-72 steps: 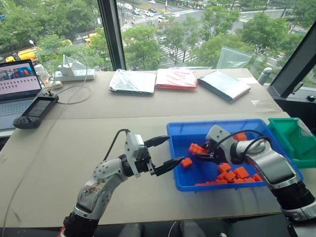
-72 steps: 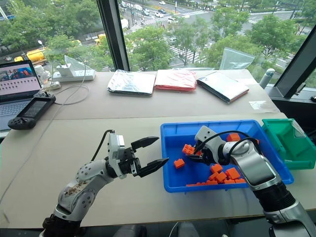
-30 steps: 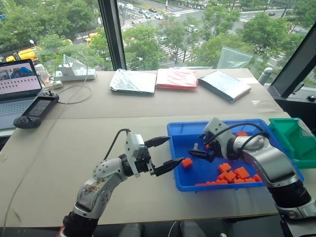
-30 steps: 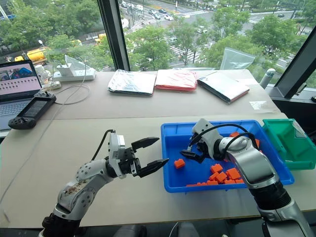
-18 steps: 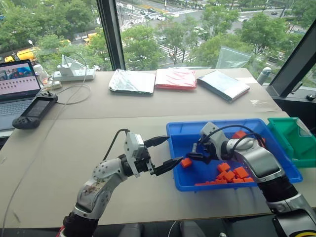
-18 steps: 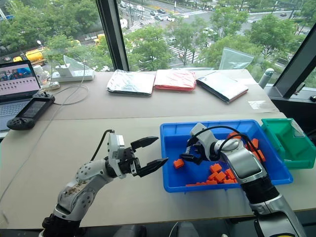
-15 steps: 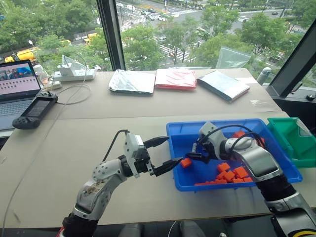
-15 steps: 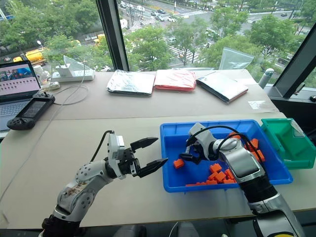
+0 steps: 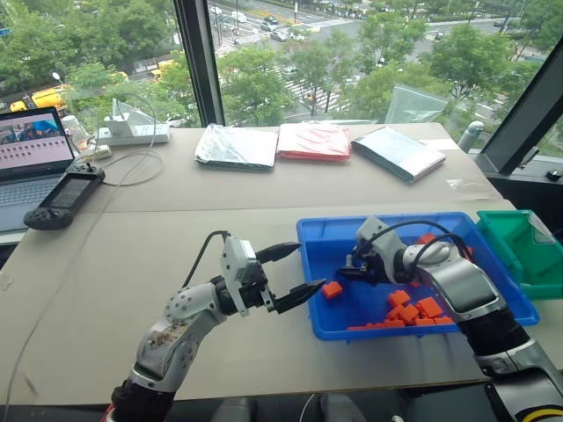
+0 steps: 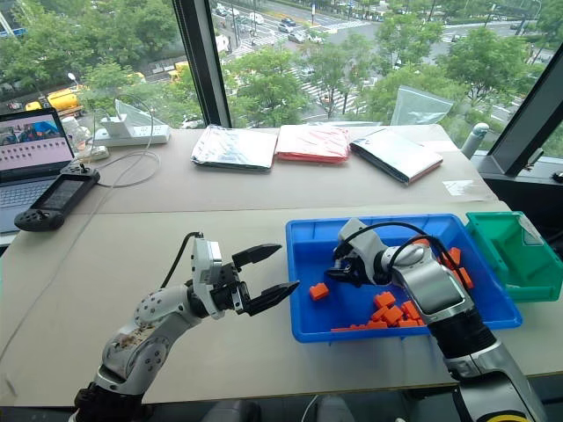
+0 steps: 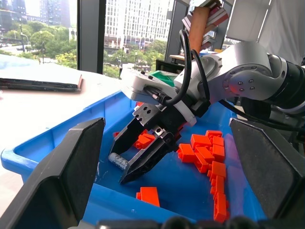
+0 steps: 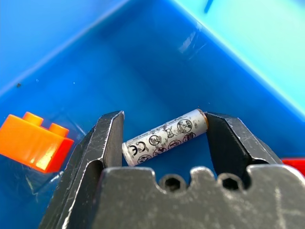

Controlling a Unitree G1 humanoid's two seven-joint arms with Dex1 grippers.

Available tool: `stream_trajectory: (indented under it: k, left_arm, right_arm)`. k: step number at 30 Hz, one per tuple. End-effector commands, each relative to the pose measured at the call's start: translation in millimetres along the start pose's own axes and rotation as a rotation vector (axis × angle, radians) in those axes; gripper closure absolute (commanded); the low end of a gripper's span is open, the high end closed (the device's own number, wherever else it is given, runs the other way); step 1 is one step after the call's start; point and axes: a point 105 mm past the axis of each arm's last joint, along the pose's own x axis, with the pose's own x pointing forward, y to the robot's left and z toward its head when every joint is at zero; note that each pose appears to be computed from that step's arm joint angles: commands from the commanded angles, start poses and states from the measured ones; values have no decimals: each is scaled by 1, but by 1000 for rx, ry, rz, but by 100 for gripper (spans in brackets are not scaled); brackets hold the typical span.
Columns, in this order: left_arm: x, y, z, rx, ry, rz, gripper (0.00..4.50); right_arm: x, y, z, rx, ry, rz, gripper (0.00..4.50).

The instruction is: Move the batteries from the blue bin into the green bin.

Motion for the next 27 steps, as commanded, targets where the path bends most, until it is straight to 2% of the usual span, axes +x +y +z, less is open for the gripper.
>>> stream_trajectory:
  k: [1,4,7,13,16,18,20,27]
  left_arm:
    - [2,-5,11,40,-32,-24,0]
    - [2,-4,12,41,-30,-25,0]
    - [2,-4,13,43,-28,-24,0]
    - [3,-5,13,36,-27,-35,0]
    - [4,-5,12,31,-26,-45,0]
    - [6,-4,12,30,-27,-51,0]
    - [6,-4,12,31,-27,-54,0]
    - [6,-4,11,32,-24,-60,0]
  right_arm:
    - [1,-1,-6,14,28,-32,208]
    - [-16,-21,19,16,-76,-126,208]
    - [-75,-84,51,18,-217,-458,208]
    - [-153,-138,60,40,-324,-834,208]
    - [-191,-168,40,128,-296,-1120,208]
    - [-213,-184,3,291,-213,-1320,208]
    - [-217,-186,-14,367,-186,-1373,208]
    - [-236,-188,-36,459,-180,-1502,208]
